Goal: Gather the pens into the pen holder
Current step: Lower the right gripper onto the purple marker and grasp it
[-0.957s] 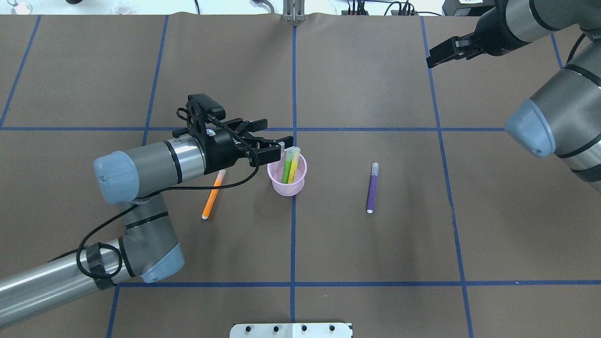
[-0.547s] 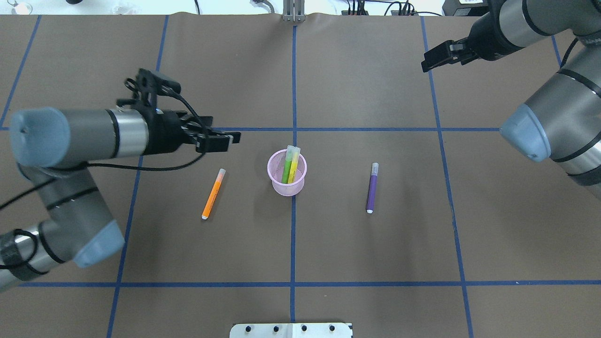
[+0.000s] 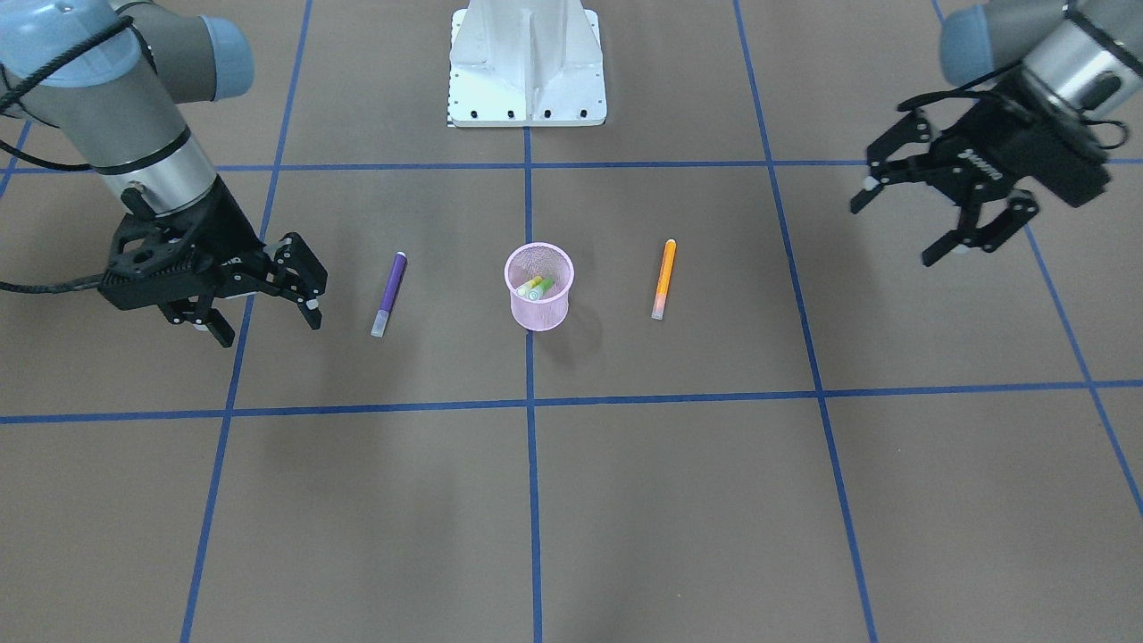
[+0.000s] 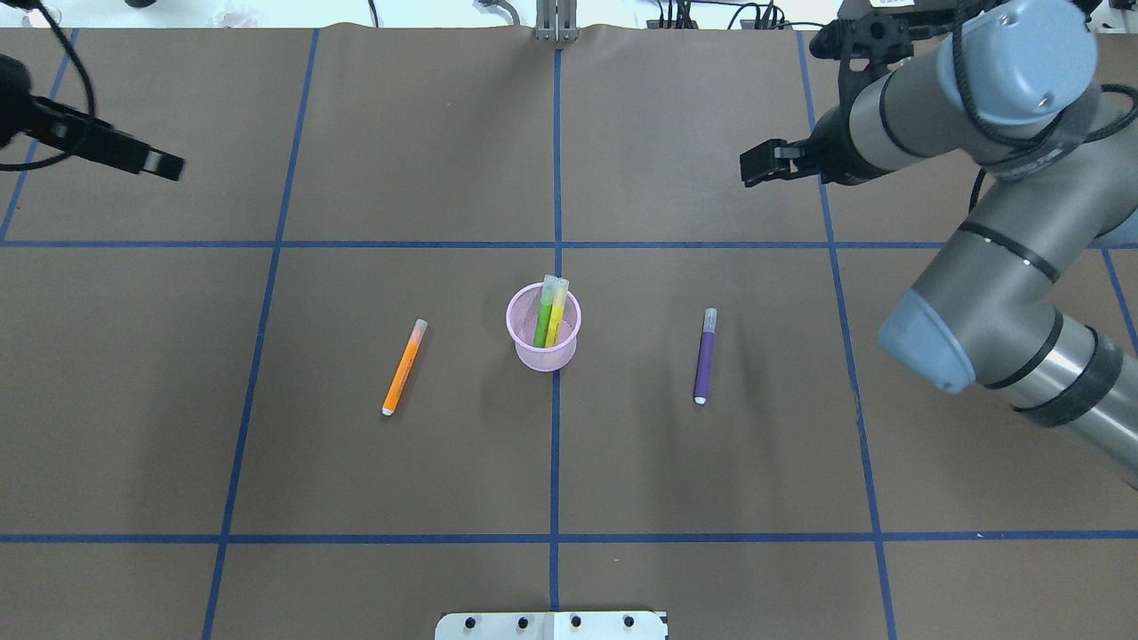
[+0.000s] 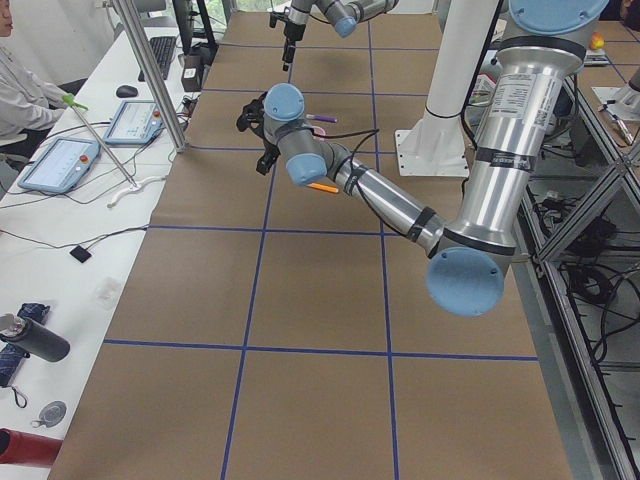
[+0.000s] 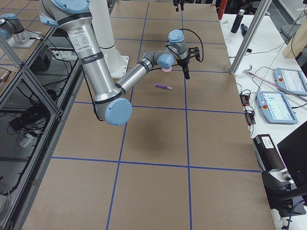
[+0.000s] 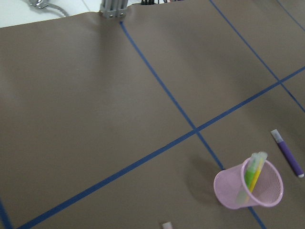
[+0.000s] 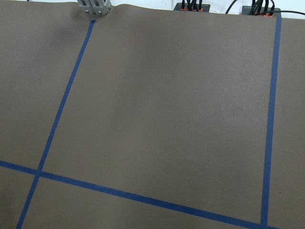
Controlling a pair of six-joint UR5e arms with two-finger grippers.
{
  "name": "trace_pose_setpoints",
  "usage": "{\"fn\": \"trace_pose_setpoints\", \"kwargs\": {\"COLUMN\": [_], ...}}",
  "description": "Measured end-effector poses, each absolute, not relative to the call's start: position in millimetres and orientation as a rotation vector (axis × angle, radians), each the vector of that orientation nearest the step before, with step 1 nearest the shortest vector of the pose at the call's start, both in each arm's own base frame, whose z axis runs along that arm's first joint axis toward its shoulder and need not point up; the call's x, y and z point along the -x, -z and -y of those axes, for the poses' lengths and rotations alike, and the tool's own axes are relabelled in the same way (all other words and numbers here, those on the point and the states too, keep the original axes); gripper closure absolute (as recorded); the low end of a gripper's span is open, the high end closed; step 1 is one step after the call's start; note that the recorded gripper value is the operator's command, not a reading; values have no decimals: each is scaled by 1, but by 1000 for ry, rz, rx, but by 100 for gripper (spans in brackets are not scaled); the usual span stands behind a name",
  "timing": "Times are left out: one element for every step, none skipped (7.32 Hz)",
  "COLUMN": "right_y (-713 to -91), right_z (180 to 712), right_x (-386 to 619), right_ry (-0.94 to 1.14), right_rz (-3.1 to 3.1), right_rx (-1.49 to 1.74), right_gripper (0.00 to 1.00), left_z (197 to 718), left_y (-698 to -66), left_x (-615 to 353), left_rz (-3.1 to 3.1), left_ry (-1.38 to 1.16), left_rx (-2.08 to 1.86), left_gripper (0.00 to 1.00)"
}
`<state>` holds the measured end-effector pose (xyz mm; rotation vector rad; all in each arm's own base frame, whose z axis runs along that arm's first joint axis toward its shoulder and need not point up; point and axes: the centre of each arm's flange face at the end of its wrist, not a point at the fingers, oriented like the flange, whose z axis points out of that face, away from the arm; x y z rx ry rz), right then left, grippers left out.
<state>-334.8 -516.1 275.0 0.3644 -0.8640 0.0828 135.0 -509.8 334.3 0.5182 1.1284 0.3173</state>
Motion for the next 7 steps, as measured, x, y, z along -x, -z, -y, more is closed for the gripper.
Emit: {"fn": "trace_pose_setpoints", "kwargs": {"right_y": [-273,-274,-277,-282,-293,-308,-322], "right_z": [496,474,452,433,421,413,411], "right_x": [358,383,411,439,464,485,499], "right_ry": [-136,-177,-204,-222,-230,-227,-223], "right_rz": [813,775,753,751,747,740,739], "right_rx": [-327,-305,-303,-308,-314,-323,-329], "right_gripper": [0,1,1,5,14,18,26], "left_z": [508,502,497,493,491,490,489], "left_y": [-370,-397,-411,-415,-413,-412,-410], "left_x": [-95,-66,-46,-37,-34,-32,-32], "left_rz": [-1082,-1045,-1022,-1012,-1007,-1003,-1002], "left_ry": [-304,-295,-290,-288,-289,-291,-293], "left_rx": [-510,-517,-529,-541,-551,-559,-566], "left_gripper": [0,0,0,0,0,0,0]}}
